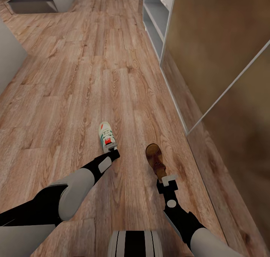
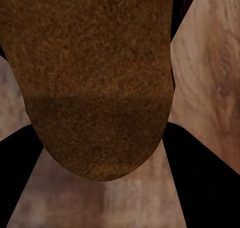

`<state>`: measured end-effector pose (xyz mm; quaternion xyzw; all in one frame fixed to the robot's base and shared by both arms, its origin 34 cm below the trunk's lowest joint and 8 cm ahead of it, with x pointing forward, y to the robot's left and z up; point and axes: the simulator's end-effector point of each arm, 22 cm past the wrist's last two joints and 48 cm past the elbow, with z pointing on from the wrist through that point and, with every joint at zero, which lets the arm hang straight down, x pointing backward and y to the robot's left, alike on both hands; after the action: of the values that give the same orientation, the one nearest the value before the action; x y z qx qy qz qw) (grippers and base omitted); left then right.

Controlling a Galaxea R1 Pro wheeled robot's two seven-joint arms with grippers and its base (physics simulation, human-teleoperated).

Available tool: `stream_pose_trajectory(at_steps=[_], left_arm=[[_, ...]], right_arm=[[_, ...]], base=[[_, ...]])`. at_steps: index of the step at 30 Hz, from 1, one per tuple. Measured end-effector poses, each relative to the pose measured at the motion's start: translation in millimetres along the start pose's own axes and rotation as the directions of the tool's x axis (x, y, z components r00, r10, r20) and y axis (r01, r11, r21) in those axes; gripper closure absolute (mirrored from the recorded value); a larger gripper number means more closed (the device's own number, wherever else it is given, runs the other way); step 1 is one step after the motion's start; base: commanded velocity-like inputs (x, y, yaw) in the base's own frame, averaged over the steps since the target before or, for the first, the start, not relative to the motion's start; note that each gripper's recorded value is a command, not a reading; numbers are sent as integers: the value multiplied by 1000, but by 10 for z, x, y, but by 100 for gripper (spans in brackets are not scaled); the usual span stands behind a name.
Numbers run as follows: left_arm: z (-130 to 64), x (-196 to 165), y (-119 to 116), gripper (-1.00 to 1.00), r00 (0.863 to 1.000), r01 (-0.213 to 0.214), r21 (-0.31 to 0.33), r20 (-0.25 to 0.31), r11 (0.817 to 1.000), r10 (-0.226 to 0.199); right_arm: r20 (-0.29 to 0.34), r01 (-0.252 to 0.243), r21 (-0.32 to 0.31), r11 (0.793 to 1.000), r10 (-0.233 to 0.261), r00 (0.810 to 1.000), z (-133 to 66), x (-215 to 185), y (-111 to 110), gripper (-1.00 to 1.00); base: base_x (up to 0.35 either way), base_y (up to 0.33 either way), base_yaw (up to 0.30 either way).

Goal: Pick up the two gym shoes and the two sandals from the corridor floor and place them onto the hallstand (shoe rack) in the corridor, making sure they are on the rack and not on the floor. Arrange them so the two gym shoes are next to each other and the two sandals are next to each other.

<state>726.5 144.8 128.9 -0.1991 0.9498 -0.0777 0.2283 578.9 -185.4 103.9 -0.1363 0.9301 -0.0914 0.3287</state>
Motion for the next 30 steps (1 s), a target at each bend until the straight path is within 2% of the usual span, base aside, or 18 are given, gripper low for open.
stream_pose_trajectory(at_steps=[3, 13, 14, 16, 19, 21, 24, 30], left_arm=[[0, 1, 0, 100, 1000, 0, 0, 0, 1000, 0], [25, 195, 517, 100, 1000, -6, -62, -21, 998, 5], [13, 463, 642, 100, 998, -18, -77, -55, 997, 14], [5, 455, 669, 100, 999, 1, -73, -34, 997, -4], [5, 450, 678, 100, 999, 1, -75, -33, 997, -3], [-26, 496, 695, 100, 999, -14, -80, -44, 997, 10], [-73, 584, 708, 100, 998, -14, -85, -66, 996, 8], [-158, 462, 646, 100, 999, -11, -76, -46, 997, 7]], right_arm=[[-1, 0, 0, 1000, 0, 1000, 0, 3, 0, 100], [-35, 4, -12, 1000, -4, 999, -90, 221, 75, 100], [-35, 4, -12, 1000, -4, 999, -93, 222, 74, 100], [-36, 4, -11, 1000, -4, 999, -95, 226, 73, 100], [-36, 4, -12, 1000, -5, 999, -96, 228, 75, 100], [-28, 4, -10, 1000, -5, 1000, -107, 180, 60, 100], [-17, 4, -6, 1000, -4, 1000, -124, 111, 36, 100], [6, 2, 2, 1000, -2, 1000, -160, -29, -14, 100]], base=[[0, 0, 0], [0, 0, 0], [0, 0, 0], [0, 0, 0], [0, 0, 0], [0, 0, 0], [0, 0, 0], [0, 0, 0]])
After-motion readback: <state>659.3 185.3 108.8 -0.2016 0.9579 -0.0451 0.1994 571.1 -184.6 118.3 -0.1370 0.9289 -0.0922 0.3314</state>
